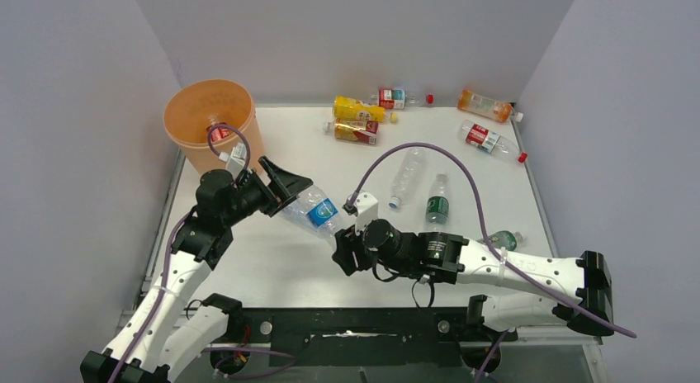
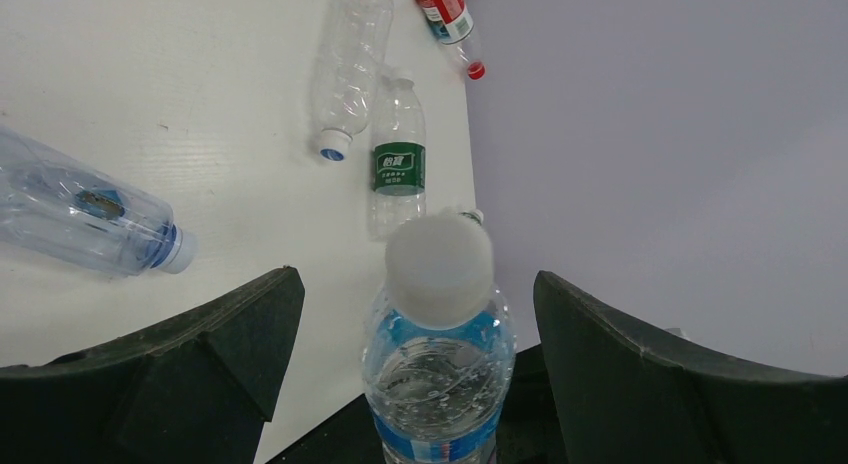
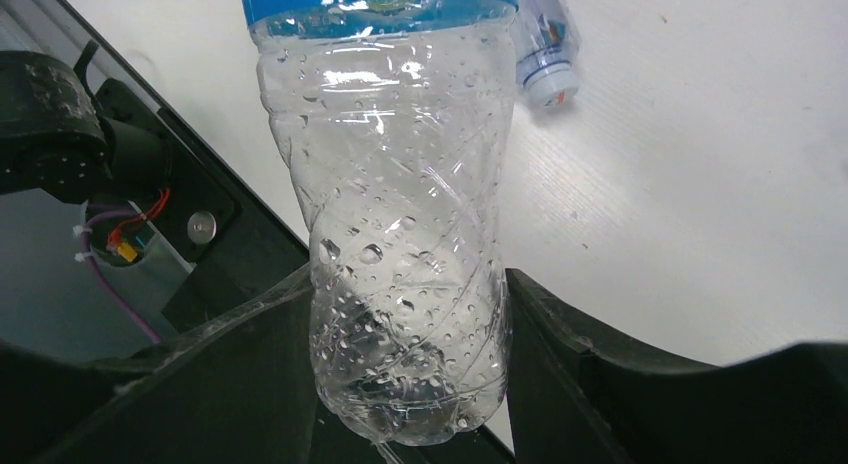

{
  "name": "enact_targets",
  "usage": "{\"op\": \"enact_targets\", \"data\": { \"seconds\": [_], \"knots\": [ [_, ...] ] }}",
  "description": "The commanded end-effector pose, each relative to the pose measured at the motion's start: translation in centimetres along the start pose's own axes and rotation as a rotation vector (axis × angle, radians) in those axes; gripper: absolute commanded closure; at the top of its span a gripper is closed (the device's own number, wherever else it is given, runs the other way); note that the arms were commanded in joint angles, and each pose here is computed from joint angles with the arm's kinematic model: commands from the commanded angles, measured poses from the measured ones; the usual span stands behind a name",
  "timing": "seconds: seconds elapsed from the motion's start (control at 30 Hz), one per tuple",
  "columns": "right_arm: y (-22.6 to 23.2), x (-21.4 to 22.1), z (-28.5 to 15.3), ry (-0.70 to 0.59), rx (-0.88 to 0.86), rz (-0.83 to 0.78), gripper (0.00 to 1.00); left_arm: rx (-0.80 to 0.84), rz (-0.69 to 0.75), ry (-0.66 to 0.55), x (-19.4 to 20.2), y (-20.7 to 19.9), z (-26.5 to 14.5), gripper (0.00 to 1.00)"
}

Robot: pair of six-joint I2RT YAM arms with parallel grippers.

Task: Put the plastic bottles in the bin
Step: Pick up the plastic bottle at the center of the board.

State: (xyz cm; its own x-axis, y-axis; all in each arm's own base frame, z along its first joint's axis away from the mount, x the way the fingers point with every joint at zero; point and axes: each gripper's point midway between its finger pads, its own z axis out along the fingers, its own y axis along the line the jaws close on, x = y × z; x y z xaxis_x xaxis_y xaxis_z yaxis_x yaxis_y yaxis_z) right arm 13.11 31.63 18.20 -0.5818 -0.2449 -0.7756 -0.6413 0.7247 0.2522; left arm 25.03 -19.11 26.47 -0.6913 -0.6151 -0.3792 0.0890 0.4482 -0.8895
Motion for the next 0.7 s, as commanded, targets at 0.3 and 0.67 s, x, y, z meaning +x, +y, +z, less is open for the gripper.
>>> {"op": "enact_targets", "data": {
  "seconds": [0.3, 0.67],
  "knots": [
    [-0.7, -6.5, 0.9, -0.107, 0.007, 0.006, 0.53, 0.06, 0.055, -0.052, -2.1, -2.2, 1.7, 0.14],
    [-2.5, -8.7, 2.4, -0.124, 0.001, -0.008, 0.53, 0.011, 0.05, -0.046, -1.3, 0.2, 4.2, 0.14]
  ]
}}
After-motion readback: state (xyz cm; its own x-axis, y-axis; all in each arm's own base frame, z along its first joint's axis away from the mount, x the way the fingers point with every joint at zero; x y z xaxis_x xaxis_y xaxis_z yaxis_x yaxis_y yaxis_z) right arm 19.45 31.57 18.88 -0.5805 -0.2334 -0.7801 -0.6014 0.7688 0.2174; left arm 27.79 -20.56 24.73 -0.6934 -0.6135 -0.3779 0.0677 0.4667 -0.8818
